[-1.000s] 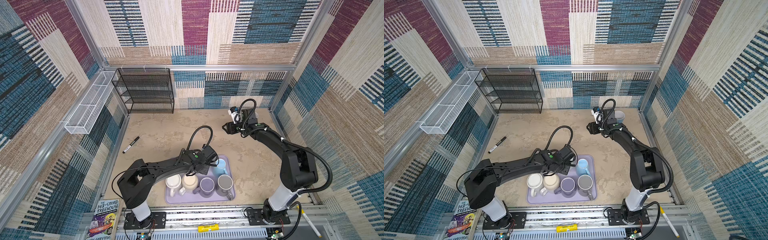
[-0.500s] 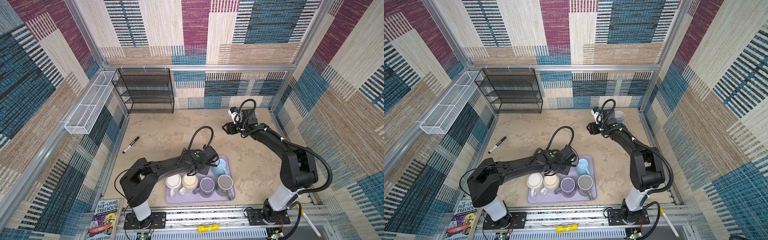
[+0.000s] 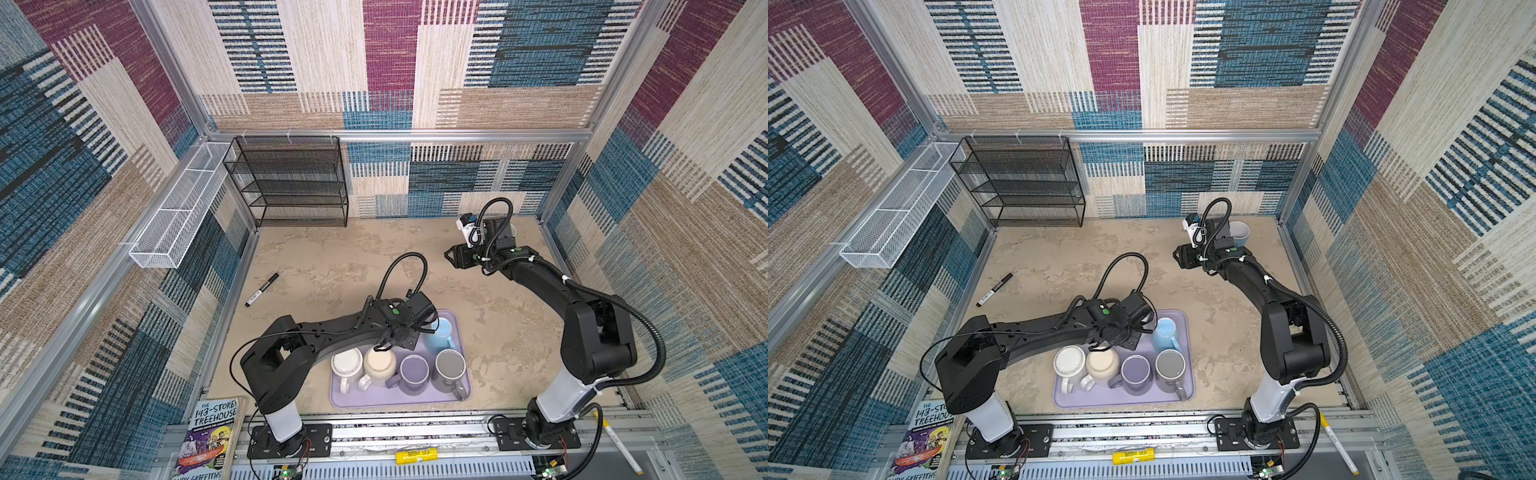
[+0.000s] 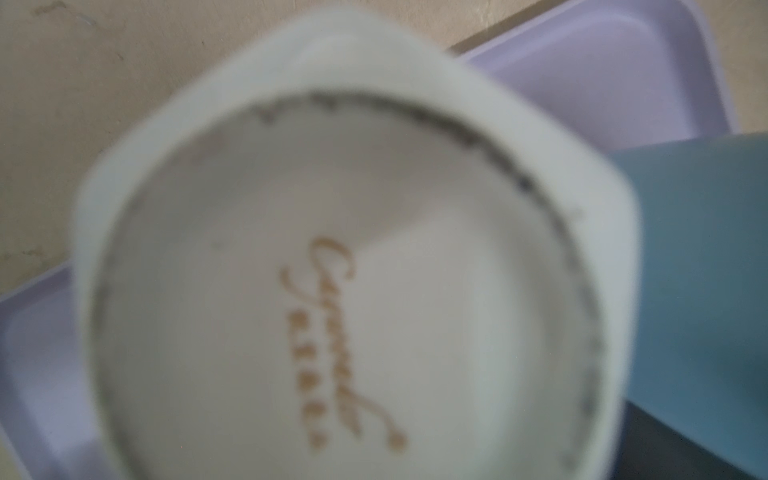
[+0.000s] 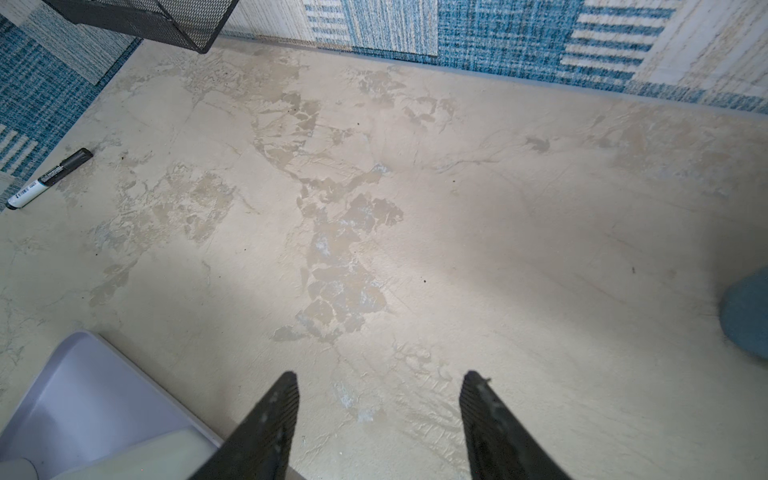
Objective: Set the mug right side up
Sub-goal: 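Lower the left gripper onto the upside-down white hexagonal mug's base and close it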
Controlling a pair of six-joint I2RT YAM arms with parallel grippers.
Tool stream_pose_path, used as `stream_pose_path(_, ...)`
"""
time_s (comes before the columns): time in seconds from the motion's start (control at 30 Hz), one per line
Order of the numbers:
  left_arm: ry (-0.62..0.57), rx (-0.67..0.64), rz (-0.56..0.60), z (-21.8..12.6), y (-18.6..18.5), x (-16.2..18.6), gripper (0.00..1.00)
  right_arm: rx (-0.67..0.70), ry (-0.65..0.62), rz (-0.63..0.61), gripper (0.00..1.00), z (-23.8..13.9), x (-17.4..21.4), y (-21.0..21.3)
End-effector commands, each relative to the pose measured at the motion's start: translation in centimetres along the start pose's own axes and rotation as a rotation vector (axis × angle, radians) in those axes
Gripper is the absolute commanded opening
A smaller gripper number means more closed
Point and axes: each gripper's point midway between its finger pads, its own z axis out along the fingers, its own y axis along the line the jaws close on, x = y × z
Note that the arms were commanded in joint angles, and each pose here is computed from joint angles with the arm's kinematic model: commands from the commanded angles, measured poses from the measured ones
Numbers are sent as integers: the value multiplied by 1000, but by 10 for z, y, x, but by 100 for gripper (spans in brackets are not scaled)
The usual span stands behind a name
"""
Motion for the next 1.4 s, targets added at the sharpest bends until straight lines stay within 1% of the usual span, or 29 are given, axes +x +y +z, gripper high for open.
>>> stream_pose_path(0.0, -37, -25, 38, -1, 3, -10, 10, -10, -30, -7, 64, -2, -8, 3)
stream_pose_path(0.2, -40, -29, 40, -1, 3, -13, 0, -14, -30, -7, 64, -3, -8, 4)
stream_pose_path(0.4, -62, -43, 33, -6, 9, -17, 0, -14, -33, -8, 64, -4, -9, 4)
stream_pose_path(0.87, -138, -10, 24, -21, 13, -25, 0, -16, -35, -8, 64, -6, -9, 6)
stream_pose_path(1.37, -301, 12, -16, -55, 32, -38, 0, -19, -32, -1, 64, -5, -5, 6)
